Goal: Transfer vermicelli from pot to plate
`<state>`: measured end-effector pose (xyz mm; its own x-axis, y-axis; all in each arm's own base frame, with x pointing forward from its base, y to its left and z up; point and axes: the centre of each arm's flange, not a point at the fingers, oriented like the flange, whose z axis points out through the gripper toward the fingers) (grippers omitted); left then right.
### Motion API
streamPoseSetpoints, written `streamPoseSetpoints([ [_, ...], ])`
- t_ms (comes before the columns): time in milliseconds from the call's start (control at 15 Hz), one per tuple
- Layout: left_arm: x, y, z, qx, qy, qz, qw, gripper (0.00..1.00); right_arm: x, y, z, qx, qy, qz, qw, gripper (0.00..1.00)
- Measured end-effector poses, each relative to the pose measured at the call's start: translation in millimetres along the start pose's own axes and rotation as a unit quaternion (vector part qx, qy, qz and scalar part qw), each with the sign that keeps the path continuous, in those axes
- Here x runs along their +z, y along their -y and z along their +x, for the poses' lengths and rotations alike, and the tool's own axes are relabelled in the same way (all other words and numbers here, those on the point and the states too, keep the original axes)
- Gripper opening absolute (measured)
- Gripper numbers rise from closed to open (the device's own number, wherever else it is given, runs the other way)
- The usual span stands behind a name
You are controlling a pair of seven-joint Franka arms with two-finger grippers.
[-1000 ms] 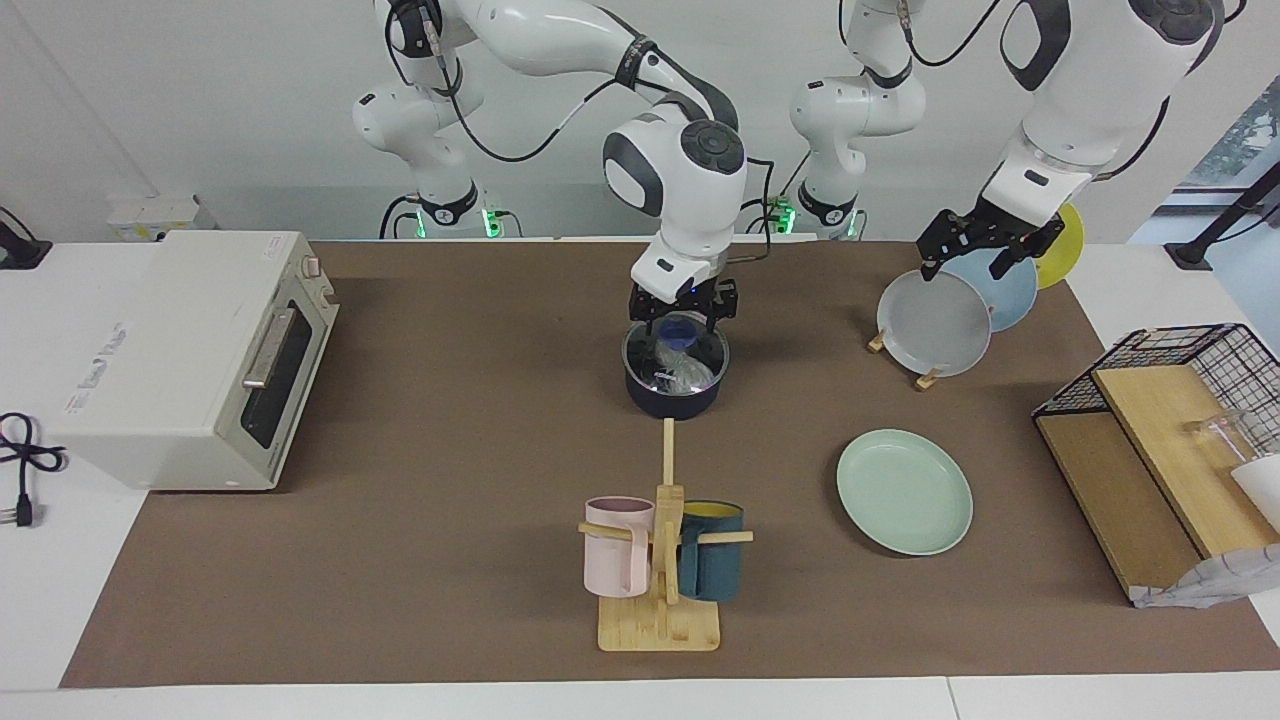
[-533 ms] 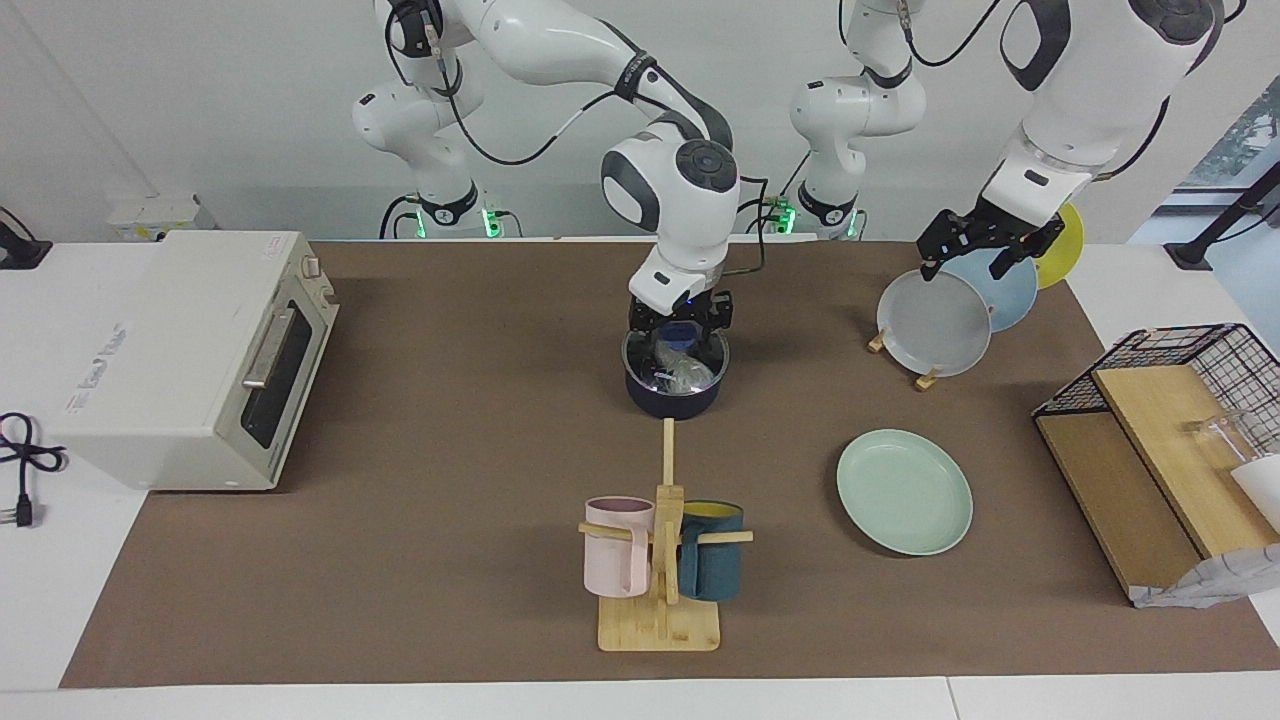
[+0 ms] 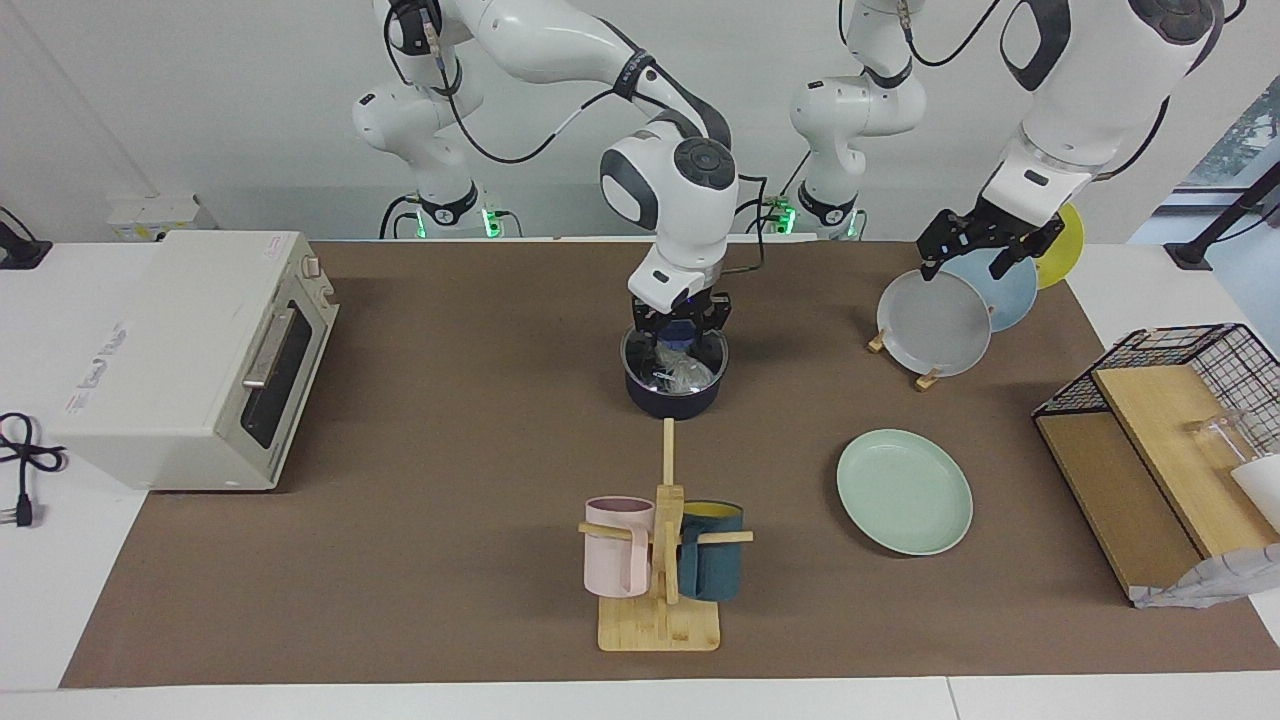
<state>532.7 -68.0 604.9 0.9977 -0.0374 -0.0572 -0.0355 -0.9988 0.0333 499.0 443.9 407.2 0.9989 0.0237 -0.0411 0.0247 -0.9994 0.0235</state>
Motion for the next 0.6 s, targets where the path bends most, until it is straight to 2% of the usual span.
streamPoseSetpoints([
  [333, 0, 0, 0, 0.000, 0.000, 0.000, 1.000, 1.00, -6, 0, 1, 0.000, -0.002, 0.001, 1.000, 0.67],
  [600, 0, 0, 0, -0.001, 0.000, 0.000, 1.000, 1.00, -42, -29, 23, -0.024, -0.002, 0.001, 1.000, 0.67],
])
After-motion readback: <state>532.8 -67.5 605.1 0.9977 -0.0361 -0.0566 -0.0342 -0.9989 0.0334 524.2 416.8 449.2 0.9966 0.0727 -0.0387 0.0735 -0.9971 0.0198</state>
